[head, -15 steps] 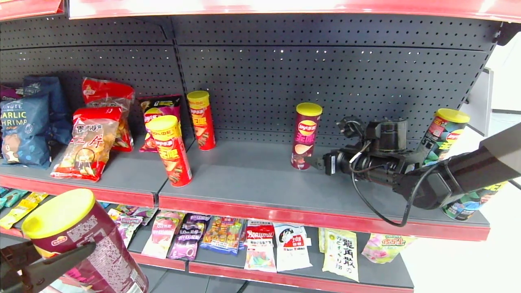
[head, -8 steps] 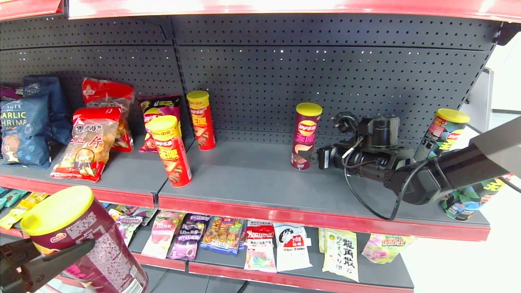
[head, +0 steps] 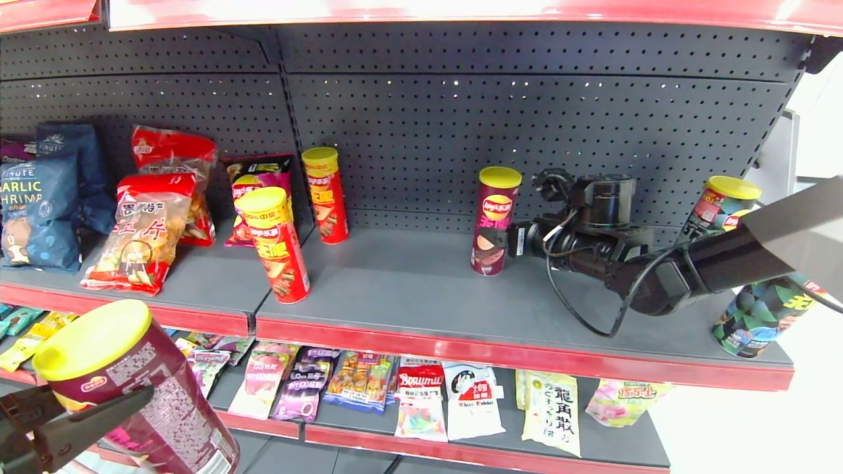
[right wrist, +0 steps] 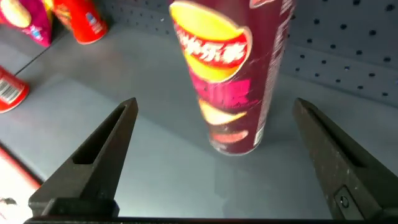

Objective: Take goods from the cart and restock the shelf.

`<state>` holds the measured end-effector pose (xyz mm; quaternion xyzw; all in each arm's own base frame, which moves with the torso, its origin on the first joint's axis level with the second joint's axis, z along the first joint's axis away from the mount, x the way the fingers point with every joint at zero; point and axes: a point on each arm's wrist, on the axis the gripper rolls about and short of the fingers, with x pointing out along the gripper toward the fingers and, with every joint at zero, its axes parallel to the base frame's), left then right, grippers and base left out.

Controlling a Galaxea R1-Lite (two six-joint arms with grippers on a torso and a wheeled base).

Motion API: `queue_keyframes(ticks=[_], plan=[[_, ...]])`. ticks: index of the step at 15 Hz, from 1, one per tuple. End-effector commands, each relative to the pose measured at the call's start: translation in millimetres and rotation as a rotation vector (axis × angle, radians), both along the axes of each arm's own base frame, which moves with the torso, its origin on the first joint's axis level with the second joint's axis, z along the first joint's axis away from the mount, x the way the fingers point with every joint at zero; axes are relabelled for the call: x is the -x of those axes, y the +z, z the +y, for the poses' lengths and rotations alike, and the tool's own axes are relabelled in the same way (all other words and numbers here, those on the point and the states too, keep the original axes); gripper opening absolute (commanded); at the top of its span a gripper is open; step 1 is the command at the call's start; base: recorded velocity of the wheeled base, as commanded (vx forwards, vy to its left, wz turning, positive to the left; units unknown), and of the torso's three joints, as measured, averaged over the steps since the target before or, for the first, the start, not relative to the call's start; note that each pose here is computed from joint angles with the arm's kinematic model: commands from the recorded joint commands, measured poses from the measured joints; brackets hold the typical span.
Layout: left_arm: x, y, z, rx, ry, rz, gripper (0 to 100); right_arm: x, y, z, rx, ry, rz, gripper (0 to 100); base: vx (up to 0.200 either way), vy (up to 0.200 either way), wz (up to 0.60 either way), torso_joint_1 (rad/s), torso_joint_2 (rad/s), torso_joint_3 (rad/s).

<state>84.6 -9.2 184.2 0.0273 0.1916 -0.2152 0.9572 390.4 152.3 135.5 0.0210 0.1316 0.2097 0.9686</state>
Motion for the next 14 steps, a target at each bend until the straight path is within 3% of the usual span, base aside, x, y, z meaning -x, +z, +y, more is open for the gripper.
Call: queue_keyframes(ticks=[1,14], plan=[[0,0.1,0.0,0.001,-0.001,0.001,0,-7,1,3,-0.006,-0.006,-0.017,100,0.000,0.000,0.00,0.000,0.00,0.000],[-1,2.3,0.2,0.004,0.004,-0.002,0,-30,-7,16,-0.023,-0.035,-0.034,100,0.000,0.000,0.00,0.000,0.00,0.000]])
